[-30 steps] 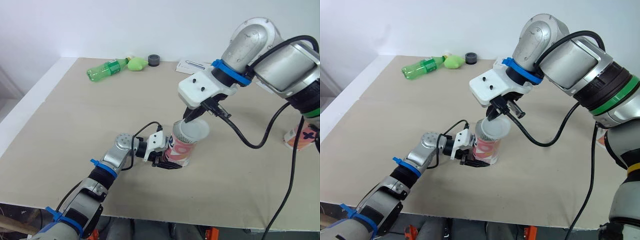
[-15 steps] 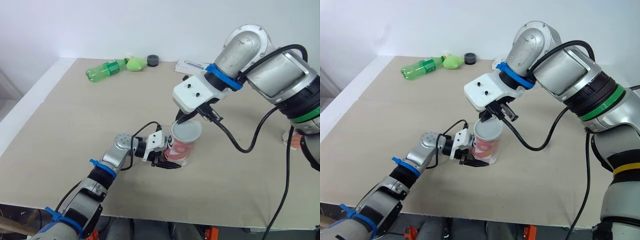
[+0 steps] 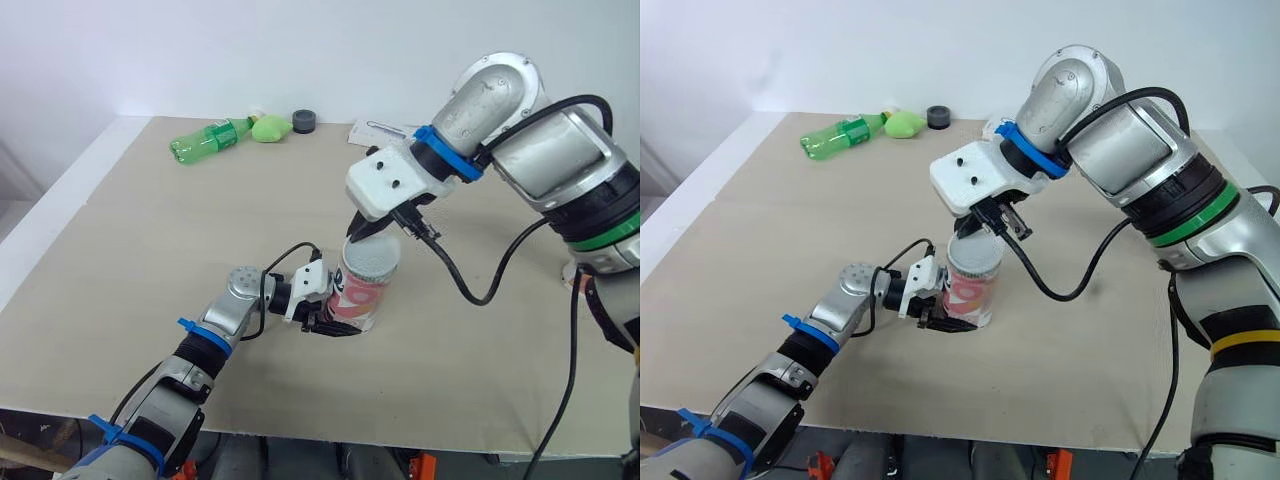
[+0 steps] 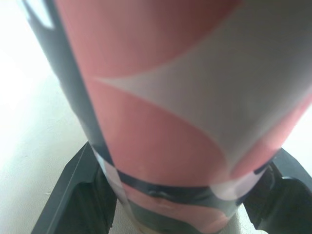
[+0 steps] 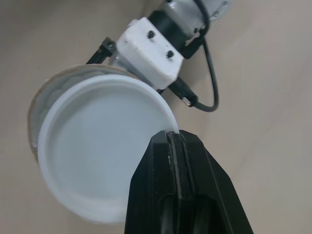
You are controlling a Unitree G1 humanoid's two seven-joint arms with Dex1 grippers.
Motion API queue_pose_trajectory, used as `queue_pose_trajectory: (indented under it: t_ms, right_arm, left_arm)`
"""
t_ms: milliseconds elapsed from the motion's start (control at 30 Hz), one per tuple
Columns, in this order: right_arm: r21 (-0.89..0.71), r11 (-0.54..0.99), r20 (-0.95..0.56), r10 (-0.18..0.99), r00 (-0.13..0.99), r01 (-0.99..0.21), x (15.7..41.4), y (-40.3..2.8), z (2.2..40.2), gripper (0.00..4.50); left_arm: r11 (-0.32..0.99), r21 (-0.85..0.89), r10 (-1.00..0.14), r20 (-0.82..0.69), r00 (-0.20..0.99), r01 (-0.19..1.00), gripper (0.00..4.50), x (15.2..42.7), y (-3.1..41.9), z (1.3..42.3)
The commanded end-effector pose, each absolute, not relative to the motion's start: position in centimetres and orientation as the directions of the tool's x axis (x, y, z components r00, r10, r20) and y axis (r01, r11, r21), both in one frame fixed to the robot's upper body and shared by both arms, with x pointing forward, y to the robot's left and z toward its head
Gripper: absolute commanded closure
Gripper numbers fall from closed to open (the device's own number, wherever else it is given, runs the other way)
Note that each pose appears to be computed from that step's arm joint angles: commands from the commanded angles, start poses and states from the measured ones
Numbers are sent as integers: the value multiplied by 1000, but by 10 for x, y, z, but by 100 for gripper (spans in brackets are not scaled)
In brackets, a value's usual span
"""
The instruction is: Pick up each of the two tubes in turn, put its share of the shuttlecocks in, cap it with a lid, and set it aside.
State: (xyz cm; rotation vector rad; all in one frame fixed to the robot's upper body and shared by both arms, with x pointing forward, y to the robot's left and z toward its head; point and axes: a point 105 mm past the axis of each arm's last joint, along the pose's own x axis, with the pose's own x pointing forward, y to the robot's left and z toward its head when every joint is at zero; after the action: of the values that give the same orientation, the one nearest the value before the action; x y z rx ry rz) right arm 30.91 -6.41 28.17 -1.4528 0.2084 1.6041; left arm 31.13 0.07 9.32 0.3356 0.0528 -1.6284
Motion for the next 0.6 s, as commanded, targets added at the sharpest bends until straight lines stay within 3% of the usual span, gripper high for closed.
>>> queue_pose_trajectory:
  t_ms: [33, 600]
  right_arm:
    - [-465, -559, -834, 536, 129, -686, 298, -65, 296, 447]
    - [-428, -557, -864, 483, 141, -711, 296, -79, 278, 447]
  left_arm:
    - [-76, 124, -941, -337, -30, 989, 170, 311, 12, 71]
    - [-83, 122, -940, -339, -37, 989, 170, 310, 11, 71]
